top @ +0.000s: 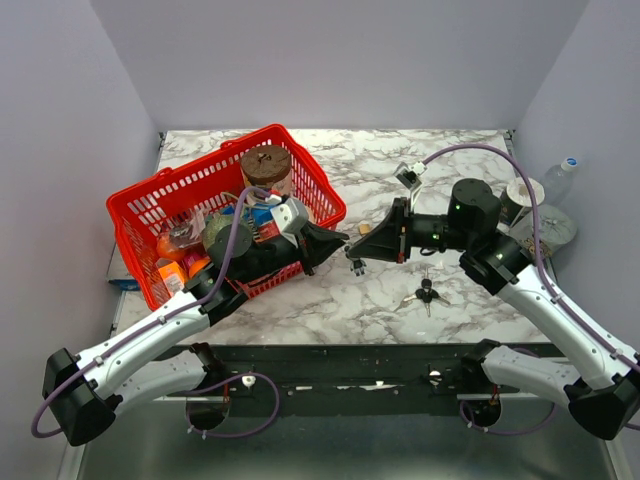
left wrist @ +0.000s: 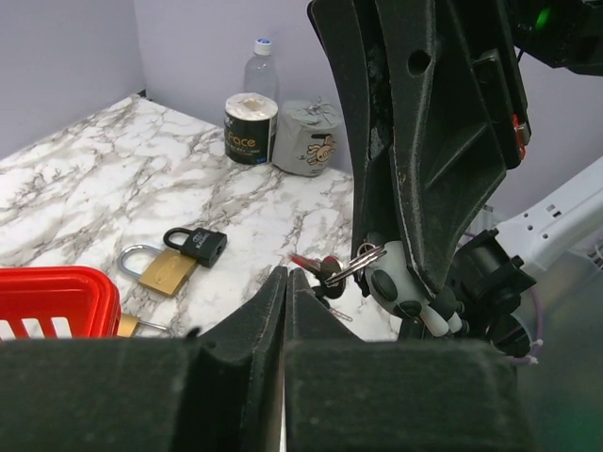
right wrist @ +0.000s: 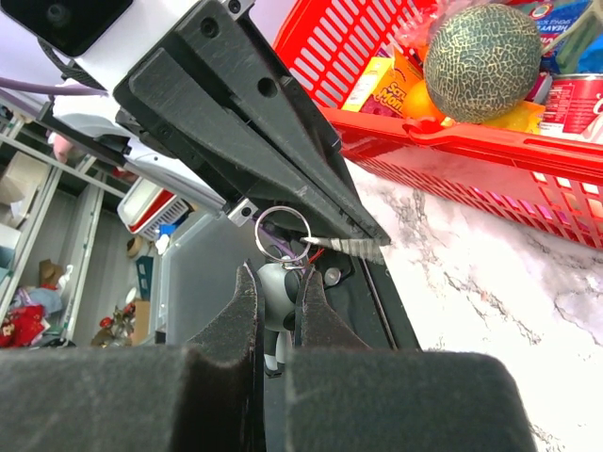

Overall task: Unlock with the key
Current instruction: Pick up the key from the center of the board.

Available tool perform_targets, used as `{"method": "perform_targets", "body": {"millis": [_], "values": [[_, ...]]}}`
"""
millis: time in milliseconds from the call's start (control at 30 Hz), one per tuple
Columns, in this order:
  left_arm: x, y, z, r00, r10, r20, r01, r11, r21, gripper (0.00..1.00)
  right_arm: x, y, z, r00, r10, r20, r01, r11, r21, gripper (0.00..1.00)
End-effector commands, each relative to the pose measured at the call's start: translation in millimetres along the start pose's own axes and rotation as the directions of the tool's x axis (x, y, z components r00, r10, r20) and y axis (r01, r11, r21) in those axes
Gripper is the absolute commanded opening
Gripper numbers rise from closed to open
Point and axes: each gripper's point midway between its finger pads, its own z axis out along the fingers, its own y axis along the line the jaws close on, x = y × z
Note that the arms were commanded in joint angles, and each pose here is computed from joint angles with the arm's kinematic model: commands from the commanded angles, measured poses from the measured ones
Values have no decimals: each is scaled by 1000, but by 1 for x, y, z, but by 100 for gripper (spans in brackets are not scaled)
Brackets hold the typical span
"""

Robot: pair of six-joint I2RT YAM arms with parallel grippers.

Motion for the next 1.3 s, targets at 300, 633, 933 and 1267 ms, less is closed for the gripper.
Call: {"method": "perform_targets", "body": {"millis": [300, 633, 933, 1267], "values": [[6, -5, -15, 995, 83, -47, -82, 997, 13, 50, 1, 6, -12, 1000, 2, 24, -3, 1000, 21, 1], [3, -57, -25, 988, 132, -85, -100, 946, 309, 89, 11, 48, -24, 996, -37, -86, 21, 982, -189, 1], [7, -83, -22, 989, 54, -137, 18, 880, 475, 89, 26, 60, -30, 983, -58, -177, 3, 956, -293, 1], [7, -88, -21, 990, 8, -144, 68, 854, 516, 83, 36, 56, -25, 974, -56, -220, -17, 948, -317, 1]]}}
